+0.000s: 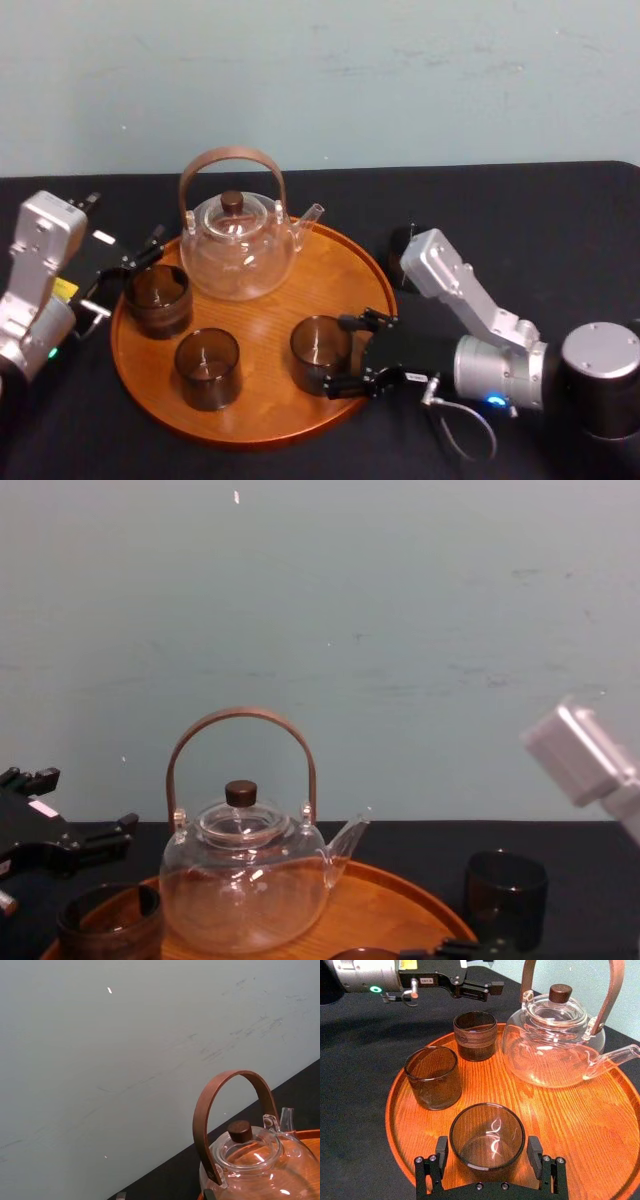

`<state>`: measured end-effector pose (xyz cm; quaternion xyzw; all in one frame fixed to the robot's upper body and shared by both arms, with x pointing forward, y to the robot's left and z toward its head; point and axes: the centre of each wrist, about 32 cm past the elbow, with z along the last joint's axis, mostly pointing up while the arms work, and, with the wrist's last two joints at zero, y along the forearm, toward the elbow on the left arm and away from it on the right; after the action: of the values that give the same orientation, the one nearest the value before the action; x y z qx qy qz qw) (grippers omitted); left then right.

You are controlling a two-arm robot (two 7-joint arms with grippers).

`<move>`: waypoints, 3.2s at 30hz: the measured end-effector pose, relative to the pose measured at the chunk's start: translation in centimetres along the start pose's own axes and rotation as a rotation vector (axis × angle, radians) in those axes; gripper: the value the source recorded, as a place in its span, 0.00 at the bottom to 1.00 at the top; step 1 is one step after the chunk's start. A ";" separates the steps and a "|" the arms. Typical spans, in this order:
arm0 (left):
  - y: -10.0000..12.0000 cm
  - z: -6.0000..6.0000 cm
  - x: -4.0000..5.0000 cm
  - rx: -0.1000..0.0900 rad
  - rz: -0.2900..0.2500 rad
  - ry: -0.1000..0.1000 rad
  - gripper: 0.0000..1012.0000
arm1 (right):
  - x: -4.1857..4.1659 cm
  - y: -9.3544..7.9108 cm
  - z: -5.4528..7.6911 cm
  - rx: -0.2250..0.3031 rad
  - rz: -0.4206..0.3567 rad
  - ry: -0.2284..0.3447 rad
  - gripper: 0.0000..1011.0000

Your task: Pick up the glass from the table and place it on the tray.

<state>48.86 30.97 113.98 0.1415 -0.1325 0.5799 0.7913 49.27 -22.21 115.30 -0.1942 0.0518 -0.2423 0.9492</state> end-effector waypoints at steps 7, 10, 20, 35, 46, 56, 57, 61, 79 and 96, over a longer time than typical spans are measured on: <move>0.0 0.0 0.00 0.000 0.000 0.000 0.99 | 0.08 -1.9 -0.3 0.012 0.029 -0.012 0.99; 0.0 0.0 0.00 0.000 0.000 0.000 0.99 | 0.13 -3.0 -0.5 0.022 0.035 -0.020 0.99; 0.0 0.0 0.00 0.000 0.000 0.000 0.99 | 0.33 -6.9 -1.2 0.065 -0.030 -0.017 0.99; 0.0 0.0 0.00 0.000 0.000 0.000 0.99 | 1.14 -10.4 -2.3 0.105 -0.325 0.103 0.99; 0.0 0.0 0.00 0.000 0.000 0.000 0.99 | 2.18 -9.2 -2.0 0.057 -0.469 0.174 0.99; 0.0 0.0 0.00 0.000 0.000 0.000 0.99 | 3.38 -7.5 -1.4 0.014 -0.486 0.176 0.99; 0.0 0.0 0.00 0.000 0.000 0.000 0.99 | 3.50 -7.4 -1.3 0.012 -0.486 0.175 0.99; 0.0 0.0 0.00 0.000 0.000 0.000 0.99 | 4.06 -6.7 -1.1 0.004 -0.482 0.169 0.99; 0.0 0.0 0.00 0.000 0.000 0.000 0.99 | 5.84 -4.2 -0.1 -0.008 -0.450 0.159 0.99; 0.0 0.0 0.00 0.000 0.000 0.000 0.99 | 6.61 -2.5 0.5 -0.023 -0.420 0.162 0.99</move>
<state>48.86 30.97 113.98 0.1415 -0.1325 0.5799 0.7913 54.08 -27.19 116.72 -0.1917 0.0889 -0.4489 0.8683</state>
